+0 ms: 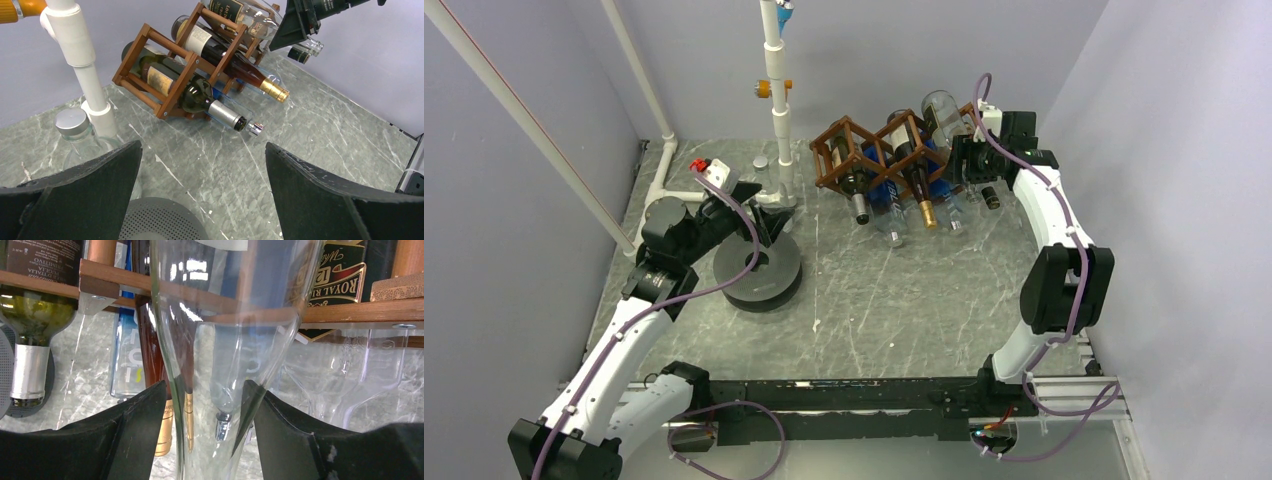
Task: Take the wine bottle off the wine rack
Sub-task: Pick up the wine bottle from the wine rack.
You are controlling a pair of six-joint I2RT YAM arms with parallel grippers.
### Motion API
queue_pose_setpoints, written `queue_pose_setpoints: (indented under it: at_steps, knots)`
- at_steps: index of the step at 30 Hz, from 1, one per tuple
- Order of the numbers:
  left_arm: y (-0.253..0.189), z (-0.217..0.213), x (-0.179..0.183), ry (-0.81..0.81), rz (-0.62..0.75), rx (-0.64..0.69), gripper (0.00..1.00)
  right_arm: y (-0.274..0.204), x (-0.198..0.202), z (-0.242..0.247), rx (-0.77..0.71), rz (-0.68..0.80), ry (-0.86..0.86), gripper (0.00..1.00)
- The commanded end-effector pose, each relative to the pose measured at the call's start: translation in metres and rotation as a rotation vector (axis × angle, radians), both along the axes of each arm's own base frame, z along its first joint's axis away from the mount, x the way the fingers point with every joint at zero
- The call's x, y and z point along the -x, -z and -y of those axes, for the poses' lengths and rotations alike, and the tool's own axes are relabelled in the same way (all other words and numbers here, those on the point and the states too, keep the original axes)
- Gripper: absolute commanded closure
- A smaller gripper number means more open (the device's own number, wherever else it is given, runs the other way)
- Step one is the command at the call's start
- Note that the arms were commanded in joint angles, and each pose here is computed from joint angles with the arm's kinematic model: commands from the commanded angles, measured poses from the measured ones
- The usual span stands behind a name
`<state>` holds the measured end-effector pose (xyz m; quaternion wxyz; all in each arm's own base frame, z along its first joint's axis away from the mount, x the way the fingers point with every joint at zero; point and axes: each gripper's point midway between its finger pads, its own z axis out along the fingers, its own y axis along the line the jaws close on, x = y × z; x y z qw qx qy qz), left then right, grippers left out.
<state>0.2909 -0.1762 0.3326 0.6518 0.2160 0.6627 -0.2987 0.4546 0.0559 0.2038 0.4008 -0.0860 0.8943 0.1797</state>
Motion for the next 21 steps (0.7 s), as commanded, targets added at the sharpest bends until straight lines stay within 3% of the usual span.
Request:
queue_pose_setpoints:
  at_steps: [1, 21]
  knots:
    - [-0.0223, 0.0015, 0.0057, 0.022, 0.08, 0.025, 0.01, -0.0117, -0.0115, -0.0018, -0.01, 0.049, 0.015, 0.35]
    - [-0.0229, 0.0023, 0.0068, 0.029, 0.081, 0.028, 0.01, -0.0023, -0.0107, -0.0021, 0.002, 0.034, 0.027, 0.37]
